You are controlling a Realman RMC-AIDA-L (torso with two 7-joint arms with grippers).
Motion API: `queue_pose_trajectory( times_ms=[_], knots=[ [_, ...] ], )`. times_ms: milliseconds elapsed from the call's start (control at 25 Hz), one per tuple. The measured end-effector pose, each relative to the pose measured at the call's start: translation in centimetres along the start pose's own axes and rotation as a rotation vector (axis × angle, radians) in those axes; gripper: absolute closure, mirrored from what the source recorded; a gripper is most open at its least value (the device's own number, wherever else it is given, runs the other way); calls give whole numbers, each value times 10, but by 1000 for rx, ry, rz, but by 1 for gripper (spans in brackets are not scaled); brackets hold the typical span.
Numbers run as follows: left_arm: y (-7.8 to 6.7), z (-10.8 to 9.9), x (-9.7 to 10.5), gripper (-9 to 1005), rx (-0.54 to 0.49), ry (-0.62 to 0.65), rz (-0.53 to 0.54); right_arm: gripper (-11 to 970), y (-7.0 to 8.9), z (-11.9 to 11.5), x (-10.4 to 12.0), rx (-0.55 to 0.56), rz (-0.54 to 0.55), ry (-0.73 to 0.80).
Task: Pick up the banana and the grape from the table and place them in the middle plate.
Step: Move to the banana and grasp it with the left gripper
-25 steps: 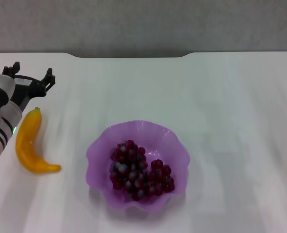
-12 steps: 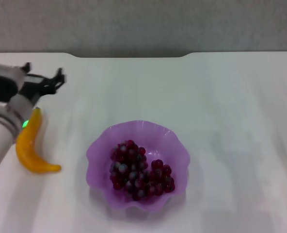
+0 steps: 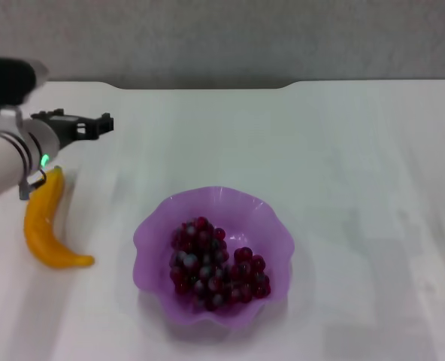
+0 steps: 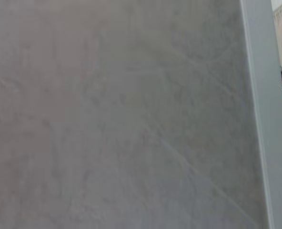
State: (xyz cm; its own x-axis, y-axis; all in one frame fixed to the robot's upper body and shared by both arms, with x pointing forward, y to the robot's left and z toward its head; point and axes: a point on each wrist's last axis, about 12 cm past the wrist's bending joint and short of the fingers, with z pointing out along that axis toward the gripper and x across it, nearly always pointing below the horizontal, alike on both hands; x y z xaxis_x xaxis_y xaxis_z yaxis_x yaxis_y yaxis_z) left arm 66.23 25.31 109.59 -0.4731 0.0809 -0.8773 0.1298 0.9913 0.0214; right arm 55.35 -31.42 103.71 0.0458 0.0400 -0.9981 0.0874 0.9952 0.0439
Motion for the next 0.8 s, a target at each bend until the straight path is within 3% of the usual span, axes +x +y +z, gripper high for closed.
queue_pose_trajectory(
  times_ms=[200,360,560,800],
  knots=[
    [12,-18,-19,104,36,57,-66,75,-1,-1,0,1,-5,2],
    [27,-32,-30,105,12,105,-57,74,-2,0,0,2,-10,2],
    [42,-34,-24,105,-68,165,-26,74,-1,0,0,0,-9,2],
    [44,-26,-2,106,-101,273,-13,73,0,0,1,-10,-16,4]
  ],
)
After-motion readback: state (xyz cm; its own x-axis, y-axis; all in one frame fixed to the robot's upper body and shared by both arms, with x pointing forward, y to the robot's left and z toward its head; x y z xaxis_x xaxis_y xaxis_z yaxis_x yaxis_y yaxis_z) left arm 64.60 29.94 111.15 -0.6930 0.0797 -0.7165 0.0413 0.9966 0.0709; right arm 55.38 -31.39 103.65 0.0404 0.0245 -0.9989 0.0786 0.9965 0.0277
